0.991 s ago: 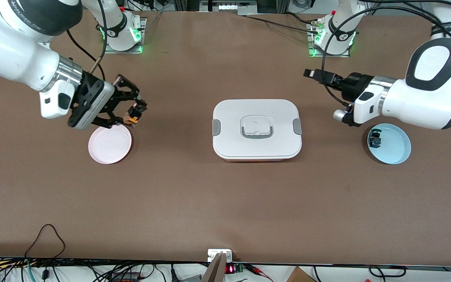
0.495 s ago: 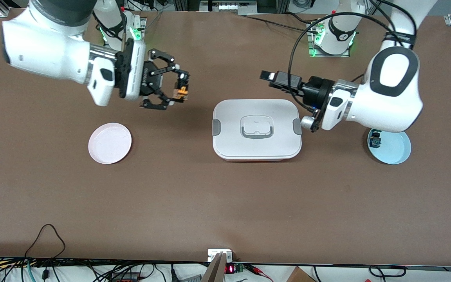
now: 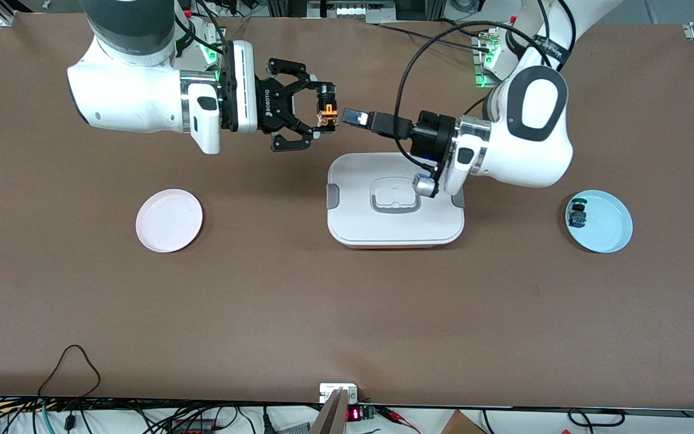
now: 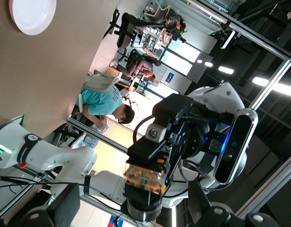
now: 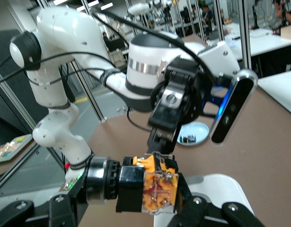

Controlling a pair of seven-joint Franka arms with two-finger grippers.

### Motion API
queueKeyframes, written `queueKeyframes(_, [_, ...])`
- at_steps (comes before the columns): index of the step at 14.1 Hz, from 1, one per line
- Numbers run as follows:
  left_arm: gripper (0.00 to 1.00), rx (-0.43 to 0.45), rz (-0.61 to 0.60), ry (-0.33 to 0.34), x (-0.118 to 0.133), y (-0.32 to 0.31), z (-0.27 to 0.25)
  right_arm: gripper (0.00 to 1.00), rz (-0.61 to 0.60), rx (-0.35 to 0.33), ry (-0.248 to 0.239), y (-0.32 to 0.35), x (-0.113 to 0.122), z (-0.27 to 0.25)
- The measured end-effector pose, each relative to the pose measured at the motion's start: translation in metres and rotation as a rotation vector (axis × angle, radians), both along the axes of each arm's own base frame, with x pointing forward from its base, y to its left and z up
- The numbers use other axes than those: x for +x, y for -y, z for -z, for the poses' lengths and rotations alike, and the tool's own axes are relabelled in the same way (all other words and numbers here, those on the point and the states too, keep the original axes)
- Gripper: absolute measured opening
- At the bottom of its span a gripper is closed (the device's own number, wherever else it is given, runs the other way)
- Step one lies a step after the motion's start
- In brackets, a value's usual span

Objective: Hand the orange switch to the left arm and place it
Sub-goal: 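Carry the switch above the box toward the left gripper, left gripper grasps, then open the right gripper and withdraw while the left gripper holds the switch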

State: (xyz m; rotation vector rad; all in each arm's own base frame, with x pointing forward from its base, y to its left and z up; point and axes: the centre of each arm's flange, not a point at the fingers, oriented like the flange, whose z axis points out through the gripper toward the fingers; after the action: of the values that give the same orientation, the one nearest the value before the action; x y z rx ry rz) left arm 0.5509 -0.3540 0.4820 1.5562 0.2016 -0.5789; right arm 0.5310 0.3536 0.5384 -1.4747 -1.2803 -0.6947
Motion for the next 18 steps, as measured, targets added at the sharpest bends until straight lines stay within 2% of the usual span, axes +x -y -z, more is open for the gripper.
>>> queueKeyframes(3, [1.00, -0.046, -0.003, 0.035, -0.006, 0.011, -0.004, 0.73, 0.011, 0.049, -0.014, -0.008, -0.001, 0.002])
queueKeyframes(5, [1.00, -0.053, -0.004, 0.045, -0.007, 0.012, -0.003, 0.73, 0.018, 0.054, -0.013, -0.015, -0.004, 0.002])
queueKeyframes(6, [0.93, -0.053, -0.004, 0.046, -0.007, 0.011, -0.001, 0.73, 0.021, 0.053, -0.010, -0.018, -0.005, 0.002])
queueKeyframes(7, [0.81, -0.055, -0.002, 0.047, -0.007, 0.011, -0.001, 0.73, 0.026, 0.051, -0.007, -0.021, -0.006, 0.002])
queueKeyframes(9, [0.62, -0.071, 0.015, 0.047, -0.008, 0.008, -0.002, 0.73, 0.040, 0.051, -0.005, -0.024, -0.007, 0.002])
queueKeyframes(13, [0.60, -0.111, 0.045, 0.042, -0.003, -0.011, -0.006, 0.73, 0.053, 0.066, -0.013, -0.024, -0.006, 0.001])
queueKeyframes(14, [0.57, -0.114, 0.043, 0.041, -0.001, -0.014, -0.006, 0.73, 0.053, 0.067, -0.013, -0.024, -0.006, 0.001])
queueKeyframes(15, [0.48, -0.115, 0.043, 0.041, -0.001, -0.016, -0.006, 0.73, 0.054, 0.069, -0.014, -0.024, -0.006, 0.001])
queueKeyframes(16, [0.43, -0.117, 0.042, 0.051, -0.001, -0.016, -0.006, 0.73, 0.055, 0.070, -0.017, -0.024, -0.006, 0.001])
queueKeyframes(18, [0.43, -0.118, 0.042, 0.052, -0.001, -0.016, -0.006, 0.73, 0.055, 0.070, -0.017, -0.024, -0.006, 0.002])
